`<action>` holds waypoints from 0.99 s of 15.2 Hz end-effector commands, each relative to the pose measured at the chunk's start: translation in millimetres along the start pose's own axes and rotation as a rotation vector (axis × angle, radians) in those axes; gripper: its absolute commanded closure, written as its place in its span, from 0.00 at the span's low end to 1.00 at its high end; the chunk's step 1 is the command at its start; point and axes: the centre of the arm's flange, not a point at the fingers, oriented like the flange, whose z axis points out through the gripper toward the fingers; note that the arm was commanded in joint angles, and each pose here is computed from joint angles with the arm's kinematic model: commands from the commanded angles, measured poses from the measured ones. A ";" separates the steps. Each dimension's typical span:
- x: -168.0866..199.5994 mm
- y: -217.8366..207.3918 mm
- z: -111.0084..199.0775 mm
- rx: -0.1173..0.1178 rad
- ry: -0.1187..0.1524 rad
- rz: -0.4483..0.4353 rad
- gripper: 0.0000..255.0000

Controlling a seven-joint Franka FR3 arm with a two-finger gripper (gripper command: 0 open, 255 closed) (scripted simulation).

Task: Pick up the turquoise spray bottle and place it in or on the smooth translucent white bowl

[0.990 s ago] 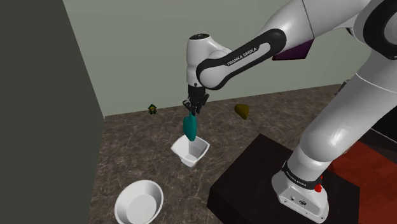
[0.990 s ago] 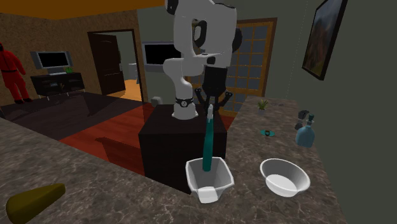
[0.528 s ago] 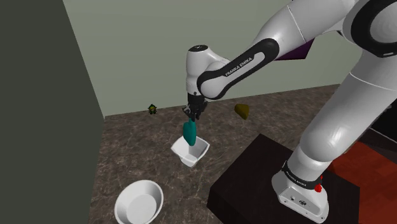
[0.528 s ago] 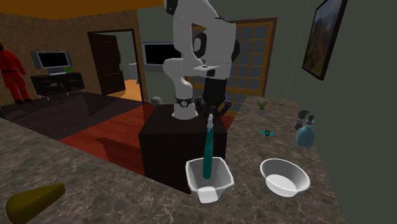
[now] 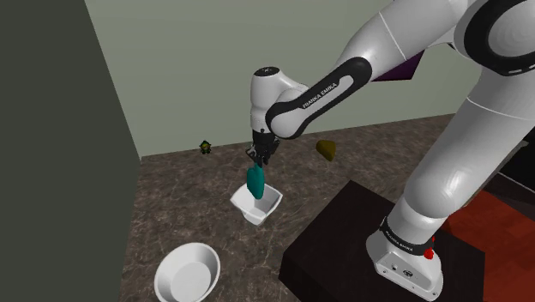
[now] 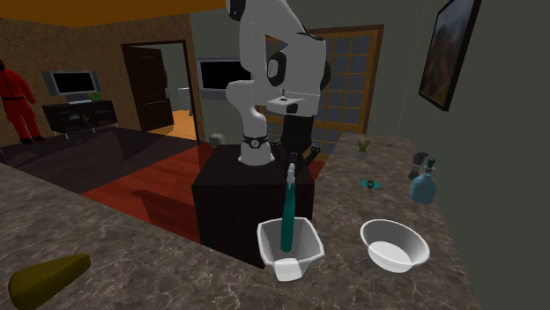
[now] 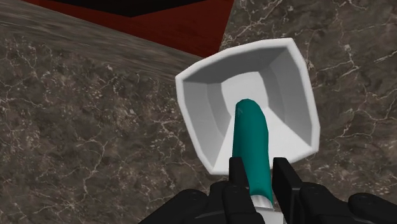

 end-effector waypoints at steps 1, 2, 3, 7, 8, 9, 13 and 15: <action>0.1 0.0 0.0 0.000 0.000 0.000 1.00; 0.1 0.0 0.0 0.000 0.000 0.000 1.00; 0.0 0.0 -0.1 0.000 0.000 0.000 0.00; 0.0 -0.1 -0.1 0.000 0.000 0.000 0.00; 0.0 -0.1 -0.1 0.000 0.000 0.000 0.00; 0.0 0.0 -13.2 0.000 0.000 0.000 0.00; 0.0 0.0 -50.1 0.000 0.000 0.000 0.00; 0.0 0.0 -50.1 0.000 0.000 0.000 0.00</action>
